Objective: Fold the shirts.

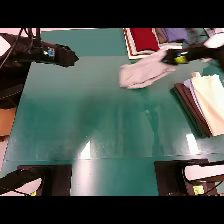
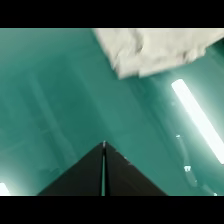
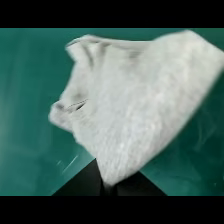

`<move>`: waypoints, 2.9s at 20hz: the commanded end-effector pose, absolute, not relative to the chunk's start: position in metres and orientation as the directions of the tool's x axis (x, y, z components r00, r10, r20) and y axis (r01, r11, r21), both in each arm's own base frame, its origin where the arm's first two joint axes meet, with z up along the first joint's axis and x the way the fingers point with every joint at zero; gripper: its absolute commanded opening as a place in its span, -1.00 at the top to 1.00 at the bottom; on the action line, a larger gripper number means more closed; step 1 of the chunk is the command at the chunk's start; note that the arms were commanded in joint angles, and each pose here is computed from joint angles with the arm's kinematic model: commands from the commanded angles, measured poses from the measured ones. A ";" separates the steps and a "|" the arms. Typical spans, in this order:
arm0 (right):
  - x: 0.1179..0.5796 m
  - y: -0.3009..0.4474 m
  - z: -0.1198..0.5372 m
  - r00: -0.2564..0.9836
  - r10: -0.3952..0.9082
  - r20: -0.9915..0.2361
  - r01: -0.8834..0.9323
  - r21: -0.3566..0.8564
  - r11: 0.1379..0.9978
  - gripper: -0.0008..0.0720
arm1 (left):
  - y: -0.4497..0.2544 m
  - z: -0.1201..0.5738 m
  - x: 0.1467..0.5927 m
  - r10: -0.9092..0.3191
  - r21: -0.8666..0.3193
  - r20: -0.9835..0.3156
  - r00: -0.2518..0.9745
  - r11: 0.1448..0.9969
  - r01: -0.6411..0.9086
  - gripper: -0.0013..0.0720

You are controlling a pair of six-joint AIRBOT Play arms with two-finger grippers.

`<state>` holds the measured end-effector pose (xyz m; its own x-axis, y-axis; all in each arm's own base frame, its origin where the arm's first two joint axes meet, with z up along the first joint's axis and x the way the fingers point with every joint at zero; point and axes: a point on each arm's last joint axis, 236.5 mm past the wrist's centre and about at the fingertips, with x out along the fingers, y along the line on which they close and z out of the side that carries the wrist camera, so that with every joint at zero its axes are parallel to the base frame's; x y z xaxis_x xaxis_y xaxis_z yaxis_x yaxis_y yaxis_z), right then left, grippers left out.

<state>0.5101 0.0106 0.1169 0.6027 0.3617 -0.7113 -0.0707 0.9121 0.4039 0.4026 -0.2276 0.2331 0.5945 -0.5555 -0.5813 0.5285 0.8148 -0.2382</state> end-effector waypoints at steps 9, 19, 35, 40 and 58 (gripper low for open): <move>0.460 -0.204 0.164 0.745 0.018 -0.667 0.302 0.361 0.882 0.95 | -0.256 0.241 0.392 -0.604 -0.251 -0.549 0.578 0.778 0.575 0.91; 0.447 -0.190 0.298 0.846 -0.030 -0.532 0.186 0.242 0.952 0.95 | -0.256 0.239 0.391 -0.603 -0.251 -0.555 0.573 0.778 0.576 0.91; 0.213 -0.234 0.095 0.349 -0.196 -0.916 0.589 0.051 0.806 0.71 | -0.254 0.231 0.384 -0.594 -0.241 -0.591 0.546 0.776 0.583 0.91; 0.184 -0.256 0.100 0.337 -0.252 -0.907 0.683 0.051 0.729 -0.49 | -0.254 0.231 0.385 -0.594 -0.241 -0.590 0.547 0.776 0.583 0.91; 0.350 0.153 0.196 0.465 0.589 -0.661 -0.472 0.377 0.797 0.95 | -0.250 0.234 0.391 -0.580 -0.220 -0.578 0.574 0.788 0.575 0.91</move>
